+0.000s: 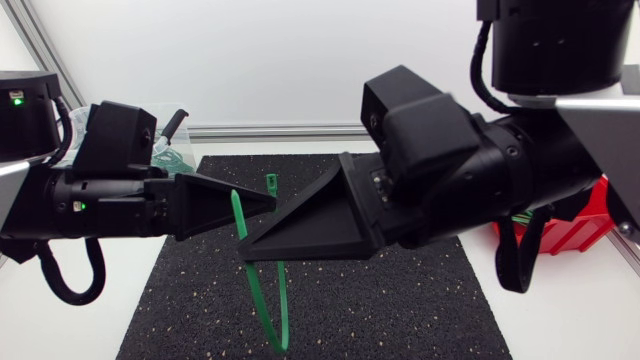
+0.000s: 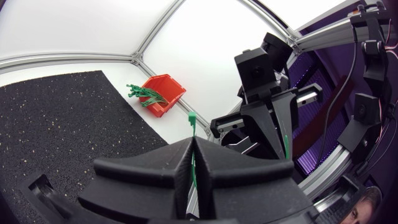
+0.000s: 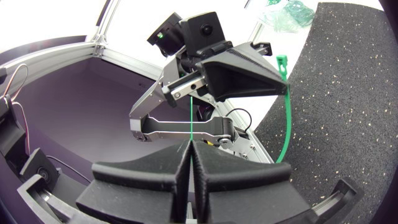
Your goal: Take a green cable tie from the red box, thread the tail through the head to close it, then place it in the transparent bin on the left.
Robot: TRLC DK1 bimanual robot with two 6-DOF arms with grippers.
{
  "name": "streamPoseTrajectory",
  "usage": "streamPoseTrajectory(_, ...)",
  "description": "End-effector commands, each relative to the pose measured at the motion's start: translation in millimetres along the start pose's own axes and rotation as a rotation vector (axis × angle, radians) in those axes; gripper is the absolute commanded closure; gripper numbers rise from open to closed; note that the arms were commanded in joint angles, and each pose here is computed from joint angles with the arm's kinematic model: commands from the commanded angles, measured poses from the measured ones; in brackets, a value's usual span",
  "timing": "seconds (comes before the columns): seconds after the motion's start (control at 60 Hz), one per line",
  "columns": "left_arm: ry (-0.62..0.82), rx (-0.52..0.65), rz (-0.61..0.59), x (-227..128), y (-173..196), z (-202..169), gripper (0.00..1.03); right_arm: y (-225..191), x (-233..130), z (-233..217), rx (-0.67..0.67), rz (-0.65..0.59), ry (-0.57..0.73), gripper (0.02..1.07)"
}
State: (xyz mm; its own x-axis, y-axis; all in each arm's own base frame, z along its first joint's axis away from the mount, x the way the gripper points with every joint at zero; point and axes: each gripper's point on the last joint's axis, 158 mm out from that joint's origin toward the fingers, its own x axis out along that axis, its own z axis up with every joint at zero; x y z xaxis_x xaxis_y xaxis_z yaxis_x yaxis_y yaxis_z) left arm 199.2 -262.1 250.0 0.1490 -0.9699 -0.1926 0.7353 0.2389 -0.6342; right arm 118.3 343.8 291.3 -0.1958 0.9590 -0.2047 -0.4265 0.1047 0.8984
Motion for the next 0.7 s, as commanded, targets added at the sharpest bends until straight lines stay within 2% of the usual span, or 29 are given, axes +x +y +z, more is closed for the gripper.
streamPoseTrajectory(0.0, -0.01, 0.042, -0.022, 2, -18, 3, 0.99, 23, -11, 4, 0.026, 0.038, -0.02, 1.01)
streamPoseTrajectory(0.1, -0.026, 0.072, -0.026, 2, -30, 12, 0.99, 38, -16, 5, 0.018, 0.065, -0.025, 1.01)
streamPoseTrajectory(0.333, -0.061, 0.111, -0.011, 3, -43, 23, 0.99, 50, -31, 12, 0.117, 0.097, -0.033, 1.01)
streamPoseTrajectory(0.683, -0.069, 0.127, 0.008, 6, -48, 14, 0.99, 36, -31, 9, 0.285, 0.058, -0.019, 1.01)
